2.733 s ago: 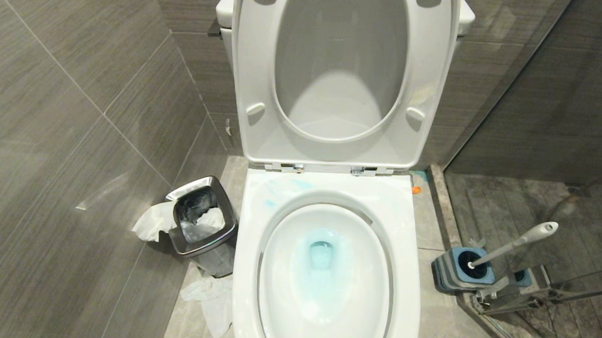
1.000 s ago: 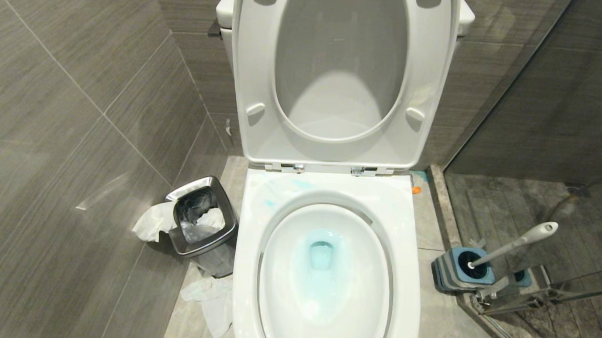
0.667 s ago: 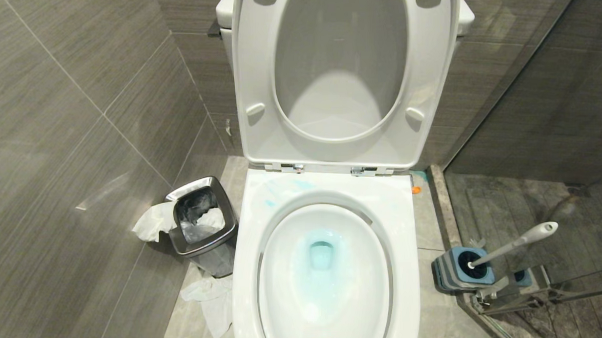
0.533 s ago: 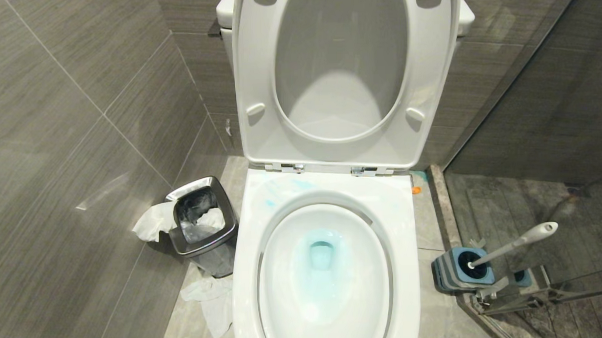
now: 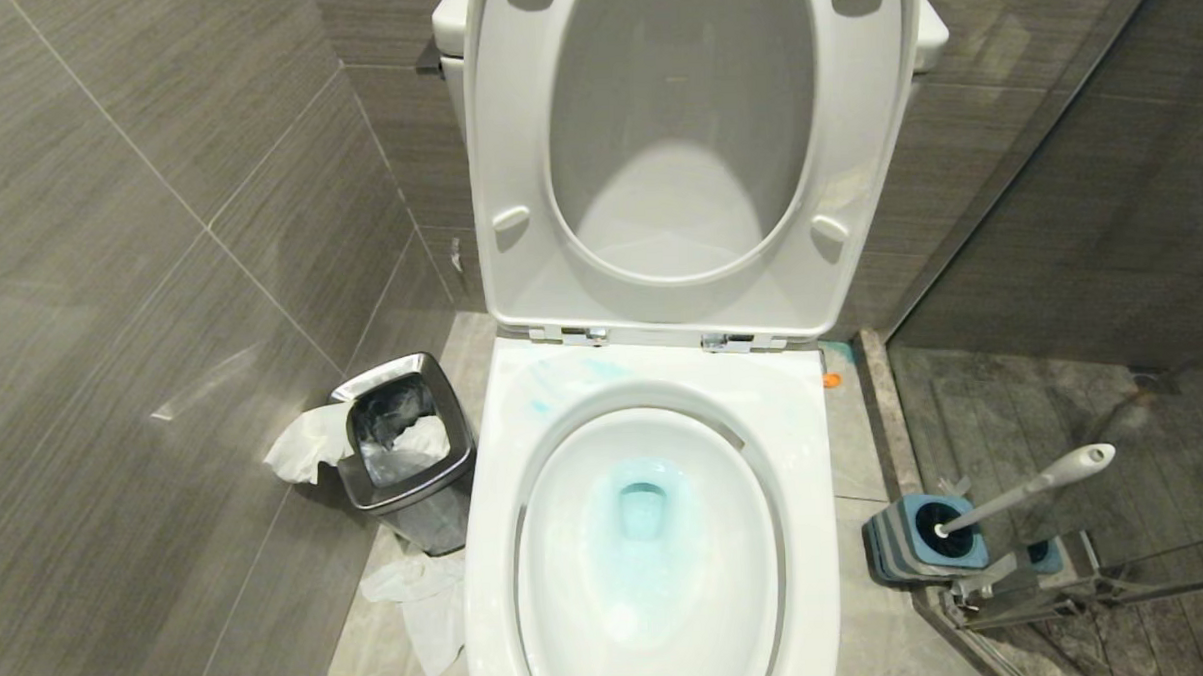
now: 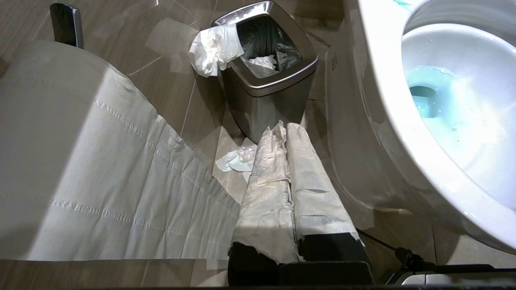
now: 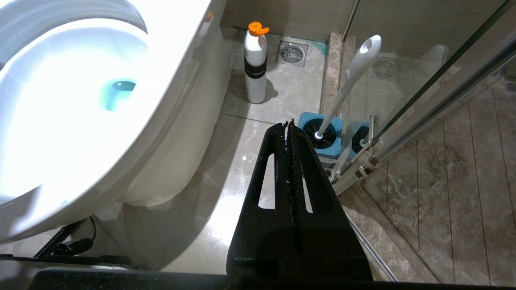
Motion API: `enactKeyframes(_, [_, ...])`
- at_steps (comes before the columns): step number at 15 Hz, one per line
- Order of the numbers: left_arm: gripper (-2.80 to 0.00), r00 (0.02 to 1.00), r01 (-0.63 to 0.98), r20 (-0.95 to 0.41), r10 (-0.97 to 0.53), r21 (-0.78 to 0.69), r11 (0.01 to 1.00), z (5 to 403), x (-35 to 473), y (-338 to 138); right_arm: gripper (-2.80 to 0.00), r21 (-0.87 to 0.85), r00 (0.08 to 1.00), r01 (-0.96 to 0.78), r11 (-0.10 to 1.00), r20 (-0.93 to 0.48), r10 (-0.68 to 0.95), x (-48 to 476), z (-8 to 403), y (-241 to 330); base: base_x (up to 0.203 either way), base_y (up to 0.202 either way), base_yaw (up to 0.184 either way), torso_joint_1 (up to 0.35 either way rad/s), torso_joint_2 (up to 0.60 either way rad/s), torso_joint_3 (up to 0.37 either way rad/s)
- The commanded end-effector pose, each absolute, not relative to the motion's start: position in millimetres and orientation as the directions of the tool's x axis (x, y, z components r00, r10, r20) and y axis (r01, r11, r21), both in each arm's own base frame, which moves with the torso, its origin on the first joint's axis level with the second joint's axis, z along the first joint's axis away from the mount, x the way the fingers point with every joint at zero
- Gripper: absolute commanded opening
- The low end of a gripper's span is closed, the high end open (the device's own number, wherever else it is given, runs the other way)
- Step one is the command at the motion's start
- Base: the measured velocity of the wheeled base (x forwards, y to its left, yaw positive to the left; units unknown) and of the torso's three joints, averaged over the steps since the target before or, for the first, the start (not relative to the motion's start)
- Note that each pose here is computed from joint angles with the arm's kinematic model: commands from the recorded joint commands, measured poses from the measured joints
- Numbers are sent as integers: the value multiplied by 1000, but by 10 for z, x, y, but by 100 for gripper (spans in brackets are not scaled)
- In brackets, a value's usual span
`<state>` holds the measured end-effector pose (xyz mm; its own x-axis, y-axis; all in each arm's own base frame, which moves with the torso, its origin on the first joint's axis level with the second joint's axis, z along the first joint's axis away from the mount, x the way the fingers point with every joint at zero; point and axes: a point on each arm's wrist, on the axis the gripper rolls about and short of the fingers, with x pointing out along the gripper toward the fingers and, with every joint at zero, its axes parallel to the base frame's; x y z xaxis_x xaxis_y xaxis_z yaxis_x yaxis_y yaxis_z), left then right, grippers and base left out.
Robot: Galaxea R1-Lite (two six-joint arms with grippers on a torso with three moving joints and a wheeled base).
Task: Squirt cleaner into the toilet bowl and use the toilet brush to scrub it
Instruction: Flush the toilet
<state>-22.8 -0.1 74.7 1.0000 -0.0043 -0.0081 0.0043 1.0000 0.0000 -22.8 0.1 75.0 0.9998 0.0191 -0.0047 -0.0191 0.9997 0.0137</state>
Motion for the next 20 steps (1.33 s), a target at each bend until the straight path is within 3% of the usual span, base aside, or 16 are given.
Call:
enactKeyframes(1, [-280, 1000, 5, -11, -5, 0, 1000, 738, -226, -1, -280, 12, 1000, -20, 1000, -6, 20, -227, 750, 1, 0, 0, 0, 0, 0, 0])
enactKeyframes(20, [-280, 1000, 5, -11, -5, 11, 1000, 743, -226, -1, -280, 15, 1000, -20, 1000, -6, 20, -228, 749, 1, 0, 0, 0, 0, 0, 0])
